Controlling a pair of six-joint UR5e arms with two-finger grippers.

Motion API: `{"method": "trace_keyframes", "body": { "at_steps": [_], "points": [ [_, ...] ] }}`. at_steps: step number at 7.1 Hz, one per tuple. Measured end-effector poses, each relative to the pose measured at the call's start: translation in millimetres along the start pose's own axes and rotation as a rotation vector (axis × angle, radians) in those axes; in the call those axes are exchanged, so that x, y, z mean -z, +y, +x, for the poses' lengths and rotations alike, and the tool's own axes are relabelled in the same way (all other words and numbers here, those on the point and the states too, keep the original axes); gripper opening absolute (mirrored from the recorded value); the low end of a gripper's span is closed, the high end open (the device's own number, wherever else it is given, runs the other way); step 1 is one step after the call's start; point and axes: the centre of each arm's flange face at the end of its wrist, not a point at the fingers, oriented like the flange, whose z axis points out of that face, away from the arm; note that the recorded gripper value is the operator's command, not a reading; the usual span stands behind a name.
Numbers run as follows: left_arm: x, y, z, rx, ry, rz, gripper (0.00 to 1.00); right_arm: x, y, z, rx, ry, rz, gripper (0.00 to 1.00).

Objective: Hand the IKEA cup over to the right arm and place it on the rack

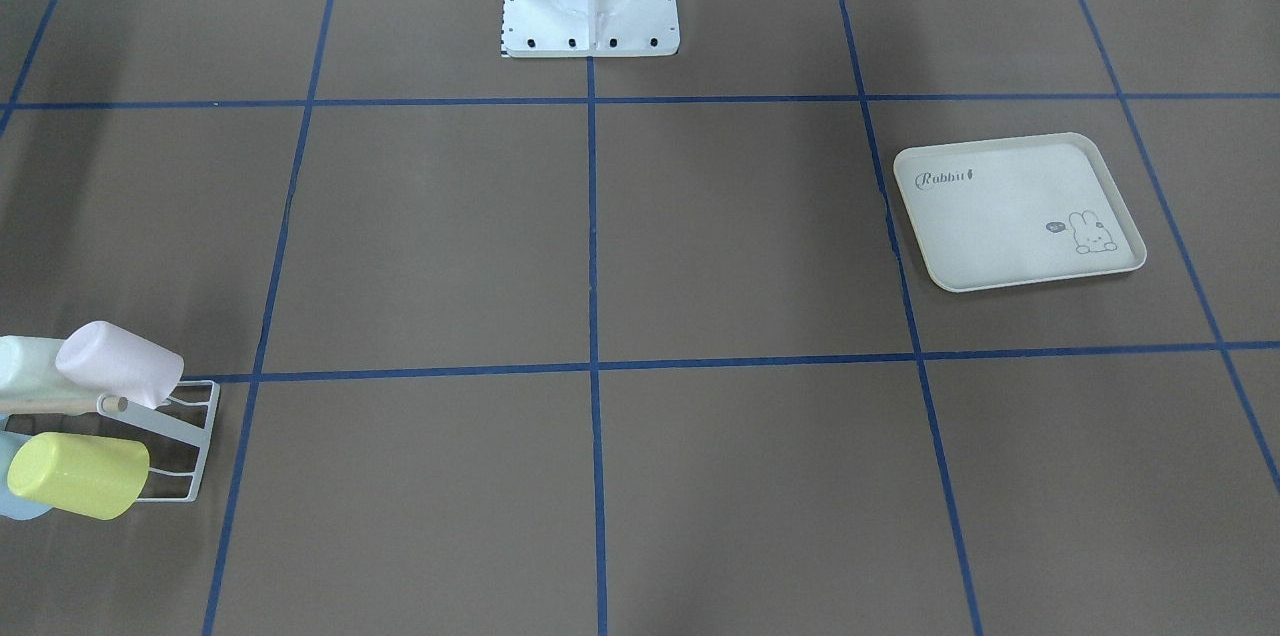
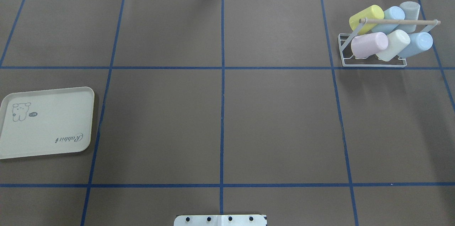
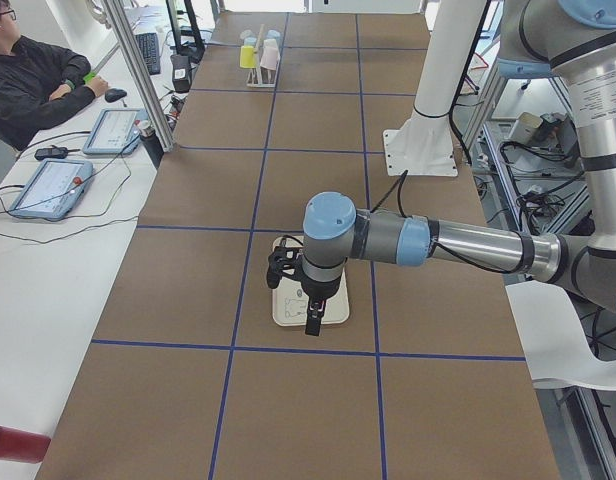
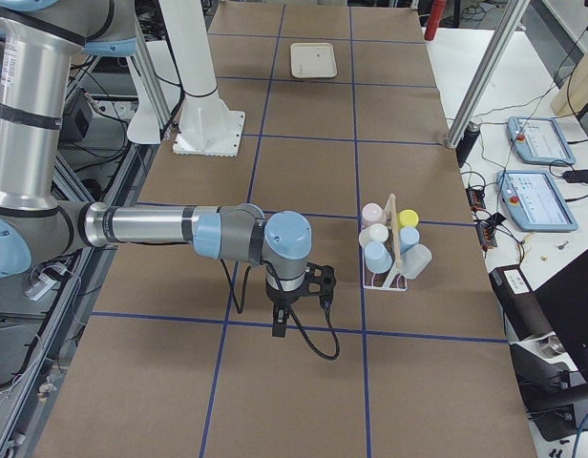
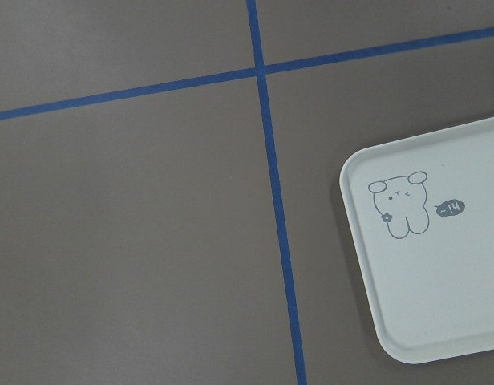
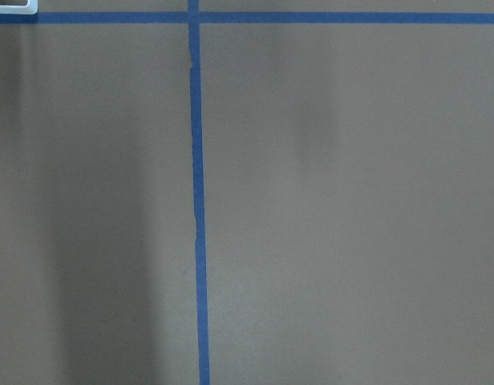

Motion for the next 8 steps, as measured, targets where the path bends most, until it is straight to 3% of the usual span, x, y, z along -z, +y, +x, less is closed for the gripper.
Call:
{"method": "trace_keyframes", "body": {
  "at_steps": [8],
  "points": [
    [-1.0, 1.8, -1.6, 0.004, -0.001, -0.003, 1.0, -2.1, 0.0, -0.2, -0.003, -0.013, -0.004, 1.0]
  ]
}}
